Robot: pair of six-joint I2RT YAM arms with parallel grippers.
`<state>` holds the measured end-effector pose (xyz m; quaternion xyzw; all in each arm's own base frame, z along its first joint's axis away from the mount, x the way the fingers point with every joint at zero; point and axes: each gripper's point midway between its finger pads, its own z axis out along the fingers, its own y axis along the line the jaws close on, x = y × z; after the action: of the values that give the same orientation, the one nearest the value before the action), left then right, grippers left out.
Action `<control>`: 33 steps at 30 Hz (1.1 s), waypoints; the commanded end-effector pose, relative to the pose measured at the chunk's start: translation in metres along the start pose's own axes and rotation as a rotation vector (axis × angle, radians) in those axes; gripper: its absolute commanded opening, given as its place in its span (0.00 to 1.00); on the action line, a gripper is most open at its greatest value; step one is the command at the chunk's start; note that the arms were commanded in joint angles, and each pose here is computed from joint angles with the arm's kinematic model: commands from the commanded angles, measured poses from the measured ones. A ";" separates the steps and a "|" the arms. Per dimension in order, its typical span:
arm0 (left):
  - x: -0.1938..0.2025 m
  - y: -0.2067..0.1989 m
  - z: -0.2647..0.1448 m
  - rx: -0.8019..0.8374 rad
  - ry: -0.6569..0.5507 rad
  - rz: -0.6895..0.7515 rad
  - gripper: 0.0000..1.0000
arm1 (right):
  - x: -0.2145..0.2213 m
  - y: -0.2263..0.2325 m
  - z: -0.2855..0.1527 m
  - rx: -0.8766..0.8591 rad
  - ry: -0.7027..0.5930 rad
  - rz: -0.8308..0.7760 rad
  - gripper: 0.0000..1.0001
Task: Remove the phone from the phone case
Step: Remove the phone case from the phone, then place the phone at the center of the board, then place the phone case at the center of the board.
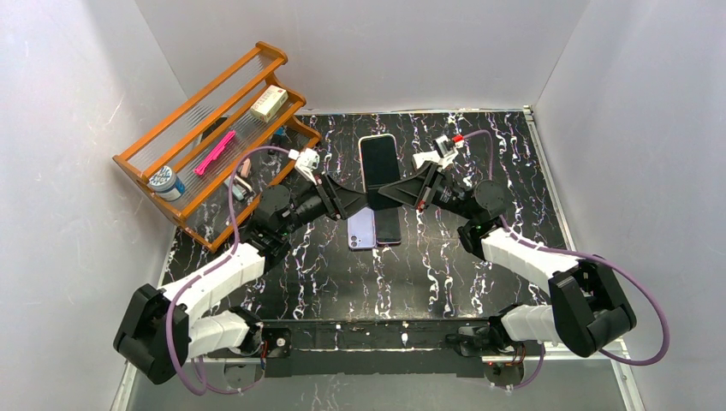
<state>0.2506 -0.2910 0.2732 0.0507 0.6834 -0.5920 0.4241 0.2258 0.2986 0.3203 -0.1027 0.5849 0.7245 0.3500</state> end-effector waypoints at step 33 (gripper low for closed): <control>0.014 0.134 -0.060 -0.763 0.246 0.229 0.00 | 0.005 -0.103 -0.087 0.508 0.023 -0.093 0.01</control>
<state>0.2949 -0.2321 0.1779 0.0248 0.8534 -0.3073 0.4203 0.2567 0.2391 0.2179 -0.0384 0.7353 0.5708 0.3633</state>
